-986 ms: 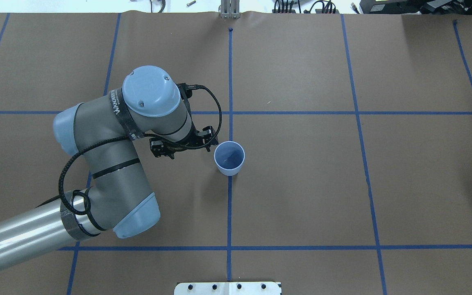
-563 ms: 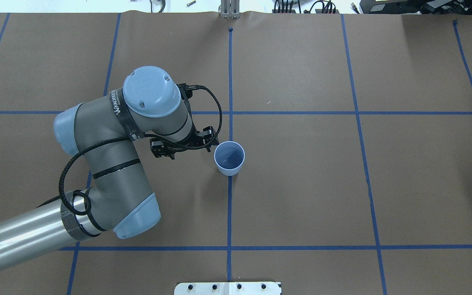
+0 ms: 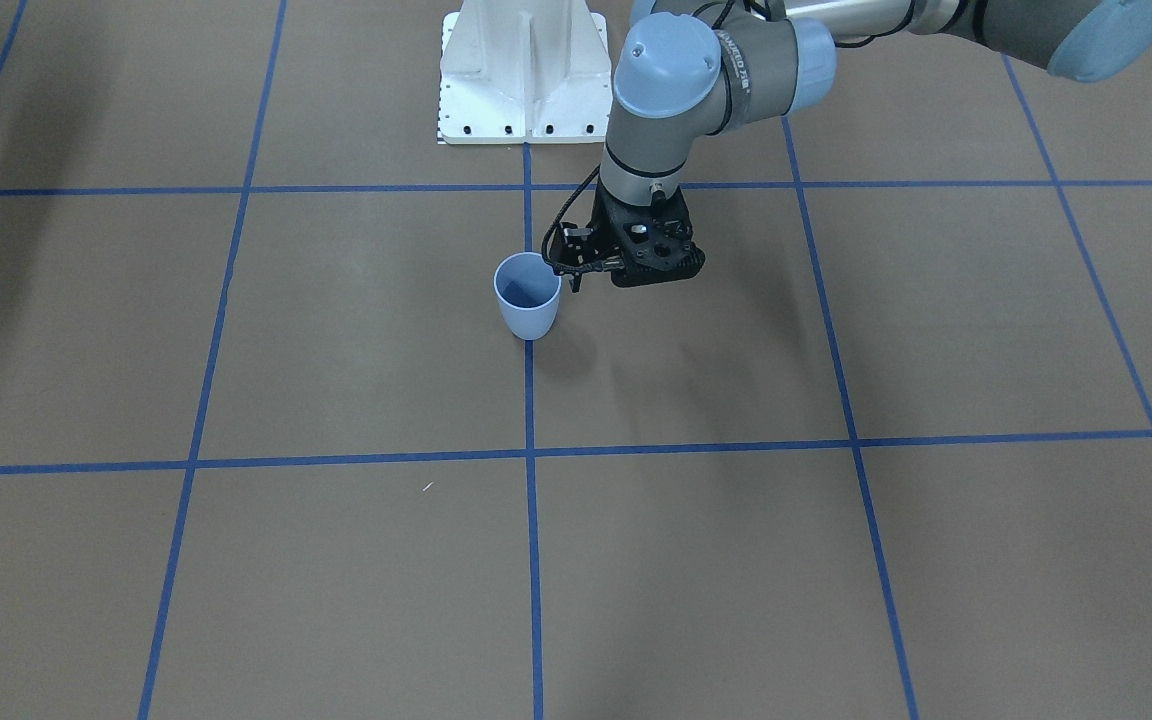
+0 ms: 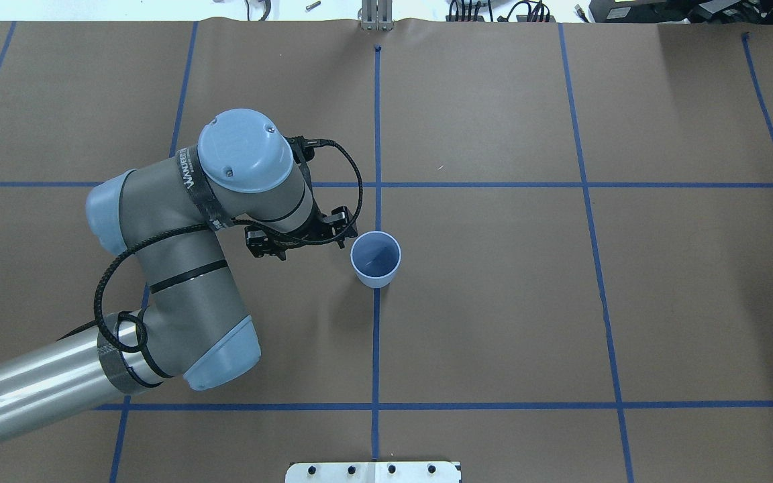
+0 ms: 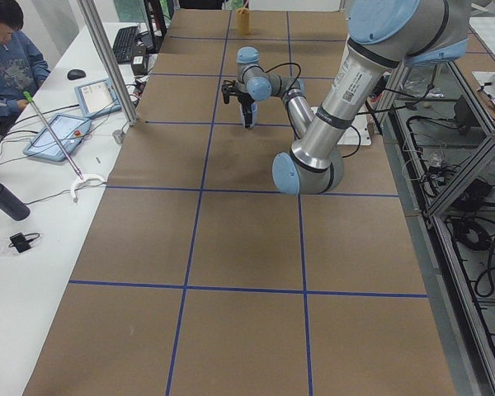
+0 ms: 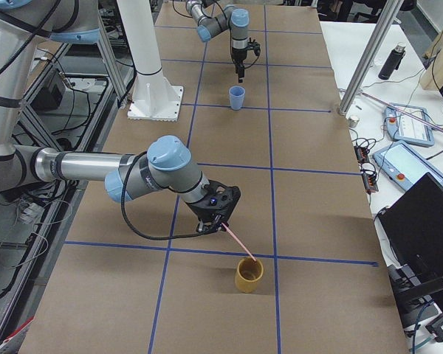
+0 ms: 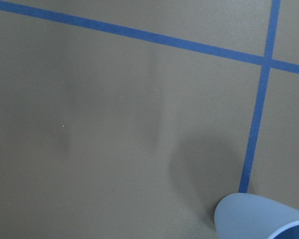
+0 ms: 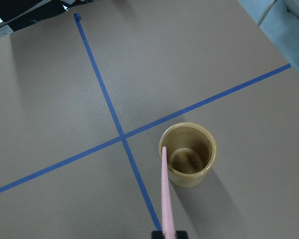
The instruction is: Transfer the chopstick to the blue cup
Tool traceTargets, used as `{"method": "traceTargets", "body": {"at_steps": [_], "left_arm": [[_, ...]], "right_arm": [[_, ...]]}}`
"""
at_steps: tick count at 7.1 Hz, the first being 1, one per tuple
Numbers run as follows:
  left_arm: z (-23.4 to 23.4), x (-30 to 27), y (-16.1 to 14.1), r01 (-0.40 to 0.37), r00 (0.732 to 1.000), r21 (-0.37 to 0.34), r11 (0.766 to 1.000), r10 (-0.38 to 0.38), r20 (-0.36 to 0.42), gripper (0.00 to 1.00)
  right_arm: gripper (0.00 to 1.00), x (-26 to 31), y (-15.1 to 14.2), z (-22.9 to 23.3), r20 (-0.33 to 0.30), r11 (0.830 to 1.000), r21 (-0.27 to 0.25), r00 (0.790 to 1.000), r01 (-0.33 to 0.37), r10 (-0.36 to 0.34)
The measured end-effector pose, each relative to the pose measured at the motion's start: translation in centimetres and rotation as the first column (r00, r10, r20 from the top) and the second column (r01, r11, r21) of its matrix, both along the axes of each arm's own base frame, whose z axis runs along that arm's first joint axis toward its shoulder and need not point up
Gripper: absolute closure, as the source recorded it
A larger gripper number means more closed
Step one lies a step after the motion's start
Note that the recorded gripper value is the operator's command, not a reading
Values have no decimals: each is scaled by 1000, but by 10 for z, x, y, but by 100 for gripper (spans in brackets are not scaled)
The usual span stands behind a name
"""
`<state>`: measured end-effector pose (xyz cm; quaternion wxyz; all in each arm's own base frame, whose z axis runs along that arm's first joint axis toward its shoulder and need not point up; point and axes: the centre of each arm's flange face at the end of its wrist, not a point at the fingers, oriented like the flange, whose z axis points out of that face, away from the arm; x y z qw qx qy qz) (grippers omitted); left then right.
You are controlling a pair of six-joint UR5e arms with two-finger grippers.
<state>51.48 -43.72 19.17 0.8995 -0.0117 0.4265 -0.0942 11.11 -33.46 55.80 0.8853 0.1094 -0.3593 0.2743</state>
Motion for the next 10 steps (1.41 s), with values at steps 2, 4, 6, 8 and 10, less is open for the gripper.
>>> {"method": "traceTargets", "body": {"at_steps": [2, 4, 6, 8, 10], "left_arm": [[11, -4, -1, 4, 1000, 16, 1000, -4, -26, 2], [14, -14, -2, 11, 999, 31, 999, -10, -49, 2], [27, -50, -6, 25, 998, 59, 998, -22, -56, 2], [53, -98, -18, 22, 999, 125, 992, -19, -29, 2], [88, -155, -38, -3, 1000, 183, 983, 1, 12, 2]], "right_arm": [[100, -4, -4, -36, 23, 1000, -4, 1000, 16, -15], [100, -15, -14, -69, 89, 998, -5, 994, 56, -55], [100, -50, -45, -110, 211, 994, -16, 972, 109, -104], [100, -124, -93, -183, 331, 988, -68, 937, 140, -110], [100, -231, -128, -284, 450, 966, -176, 888, 188, -90]]}}
